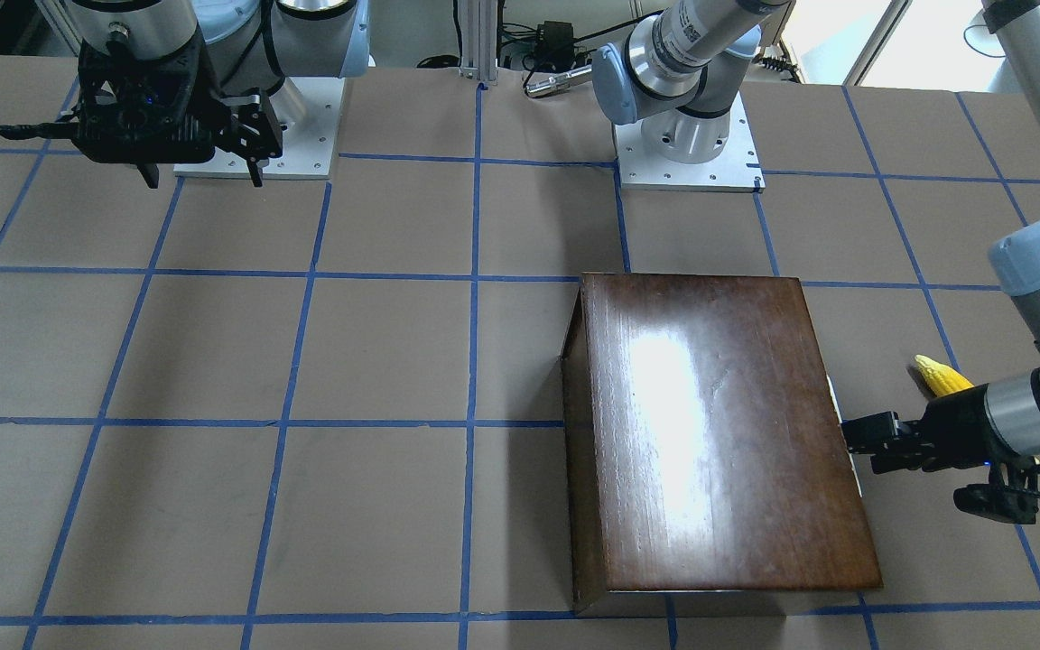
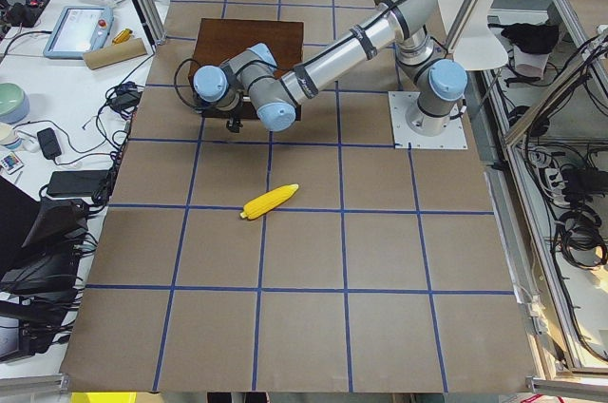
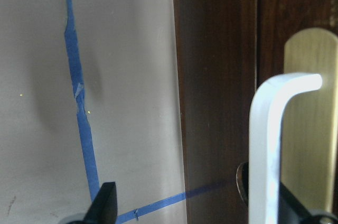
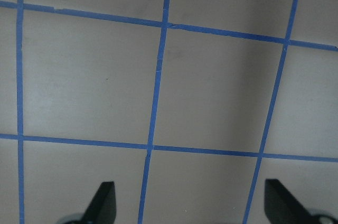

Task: Open drawer and put corn inside
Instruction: 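Hook the left gripper onto the white drawer handle, then pull the drawer outward from the cabinet with the left gripper, then release the handle and move the left gripper over the yellow corn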

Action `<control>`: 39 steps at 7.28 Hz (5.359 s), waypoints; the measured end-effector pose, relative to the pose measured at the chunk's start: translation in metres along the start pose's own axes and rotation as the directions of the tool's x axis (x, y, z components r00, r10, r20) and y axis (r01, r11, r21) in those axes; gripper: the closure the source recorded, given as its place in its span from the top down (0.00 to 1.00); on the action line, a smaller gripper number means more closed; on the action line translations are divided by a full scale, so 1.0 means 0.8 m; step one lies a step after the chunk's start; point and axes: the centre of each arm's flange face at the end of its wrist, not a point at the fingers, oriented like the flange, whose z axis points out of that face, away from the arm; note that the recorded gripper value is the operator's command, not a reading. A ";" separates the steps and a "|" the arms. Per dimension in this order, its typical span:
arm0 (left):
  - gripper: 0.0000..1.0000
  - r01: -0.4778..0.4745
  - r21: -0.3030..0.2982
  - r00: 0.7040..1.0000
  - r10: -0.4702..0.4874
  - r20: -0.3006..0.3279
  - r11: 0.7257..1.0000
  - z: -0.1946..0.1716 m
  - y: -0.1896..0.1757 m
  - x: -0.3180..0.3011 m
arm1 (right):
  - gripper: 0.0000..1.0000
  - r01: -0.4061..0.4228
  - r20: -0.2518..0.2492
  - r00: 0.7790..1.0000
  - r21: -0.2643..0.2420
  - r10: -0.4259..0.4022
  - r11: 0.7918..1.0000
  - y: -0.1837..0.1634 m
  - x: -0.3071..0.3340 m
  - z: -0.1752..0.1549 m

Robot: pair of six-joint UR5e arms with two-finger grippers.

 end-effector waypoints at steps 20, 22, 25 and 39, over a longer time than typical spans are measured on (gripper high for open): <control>1.00 0.096 0.068 0.993 -0.100 0.066 0.993 -0.062 0.051 -0.120 | 1.00 0.000 0.000 1.000 -0.001 0.000 1.000 0.000 0.000 0.001; 1.00 0.111 0.078 0.991 -0.116 0.066 0.991 -0.070 0.059 -0.135 | 1.00 0.000 0.000 1.000 -0.001 0.000 1.000 -0.001 0.000 0.001; 1.00 0.116 0.090 0.990 -0.122 0.068 0.989 -0.079 0.069 -0.148 | 1.00 0.001 0.000 1.000 -0.001 -0.001 1.000 0.000 0.000 0.000; 1.00 0.127 0.094 0.894 -0.155 0.420 0.987 -0.086 0.118 -0.234 | 1.00 0.001 0.000 1.000 -0.001 -0.001 1.000 0.000 0.000 0.000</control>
